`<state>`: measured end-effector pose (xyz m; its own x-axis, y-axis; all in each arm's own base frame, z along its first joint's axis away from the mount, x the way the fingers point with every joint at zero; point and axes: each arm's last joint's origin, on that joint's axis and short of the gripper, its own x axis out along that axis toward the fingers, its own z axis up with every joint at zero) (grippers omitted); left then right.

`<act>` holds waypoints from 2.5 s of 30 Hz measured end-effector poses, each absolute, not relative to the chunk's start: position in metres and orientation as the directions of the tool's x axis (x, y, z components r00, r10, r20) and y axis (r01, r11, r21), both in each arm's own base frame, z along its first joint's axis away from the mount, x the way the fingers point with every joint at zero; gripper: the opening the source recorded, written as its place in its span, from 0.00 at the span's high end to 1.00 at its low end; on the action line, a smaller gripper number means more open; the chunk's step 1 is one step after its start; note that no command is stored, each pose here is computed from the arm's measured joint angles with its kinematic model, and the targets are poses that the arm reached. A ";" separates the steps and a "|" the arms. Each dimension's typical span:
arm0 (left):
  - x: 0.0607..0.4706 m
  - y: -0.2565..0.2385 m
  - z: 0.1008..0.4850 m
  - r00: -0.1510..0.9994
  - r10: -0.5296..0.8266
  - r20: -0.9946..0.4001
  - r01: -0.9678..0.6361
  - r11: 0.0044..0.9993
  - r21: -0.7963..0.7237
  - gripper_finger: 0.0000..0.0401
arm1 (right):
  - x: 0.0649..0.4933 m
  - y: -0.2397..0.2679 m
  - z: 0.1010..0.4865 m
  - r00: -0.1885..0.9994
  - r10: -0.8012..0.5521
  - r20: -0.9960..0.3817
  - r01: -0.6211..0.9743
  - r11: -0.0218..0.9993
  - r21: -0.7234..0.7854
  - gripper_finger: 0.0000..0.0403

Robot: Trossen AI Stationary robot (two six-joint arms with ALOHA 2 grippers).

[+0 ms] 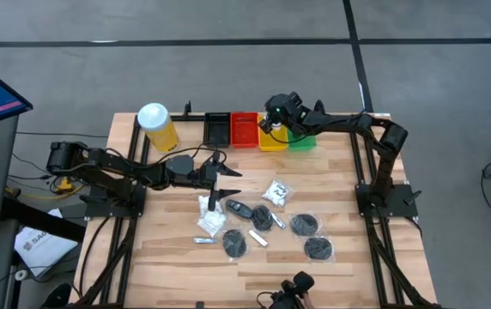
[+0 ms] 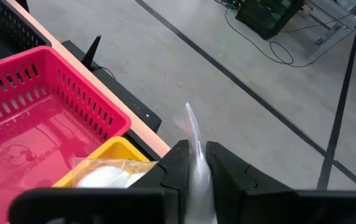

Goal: Pick & Place Travel size toiletries
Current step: Put the cotton pack into the yellow bin, then put the hairbrush into the red bin

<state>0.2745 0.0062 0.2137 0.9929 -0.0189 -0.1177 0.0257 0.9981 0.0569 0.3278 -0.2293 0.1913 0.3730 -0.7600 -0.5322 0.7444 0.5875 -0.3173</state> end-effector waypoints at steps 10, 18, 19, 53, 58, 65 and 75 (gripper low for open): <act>0.274 0.006 0.214 0.993 -0.019 -0.118 0.026 0.998 0.057 0.41 | 0.328 -0.229 0.191 0.373 -0.760 -0.533 0.744 0.588 -0.317 0.76; 0.274 0.006 0.214 0.993 -0.018 -0.118 0.025 0.998 0.057 0.41 | 0.328 -0.226 0.197 0.384 -0.761 -0.522 0.738 0.593 -0.322 0.64; 0.274 0.006 0.214 0.993 -0.018 -0.118 0.025 0.998 0.057 0.41 | 0.329 -0.225 0.198 0.387 -0.762 -0.519 0.737 0.594 -0.321 0.63; 0.274 0.006 0.213 0.993 -0.019 -0.120 0.025 0.998 0.057 0.41 | 0.348 -0.062 0.201 0.514 -0.408 -0.755 0.429 0.884 -0.187 0.59; 0.274 0.006 0.213 0.992 -0.019 -0.124 0.026 0.998 0.056 0.41 | 0.348 -0.031 0.195 0.525 -0.361 -0.771 0.378 0.910 -0.169 0.61; 0.274 0.006 0.213 0.992 -0.019 -0.126 0.026 0.998 0.056 0.41 | 0.341 0.001 0.182 0.522 -0.316 -0.793 0.347 0.927 -0.141 0.63; 0.274 0.006 0.213 0.992 -0.019 -0.127 0.026 0.998 0.056 0.41 | 0.335 0.033 0.182 0.523 -0.280 -0.805 0.315 0.941 -0.122 0.64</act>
<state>0.2744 0.0062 0.2128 0.9918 -0.0185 -0.1267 0.0258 0.9981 0.0561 0.3350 0.0333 0.1819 0.5228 -0.2797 -0.8053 0.3151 0.9412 -0.1223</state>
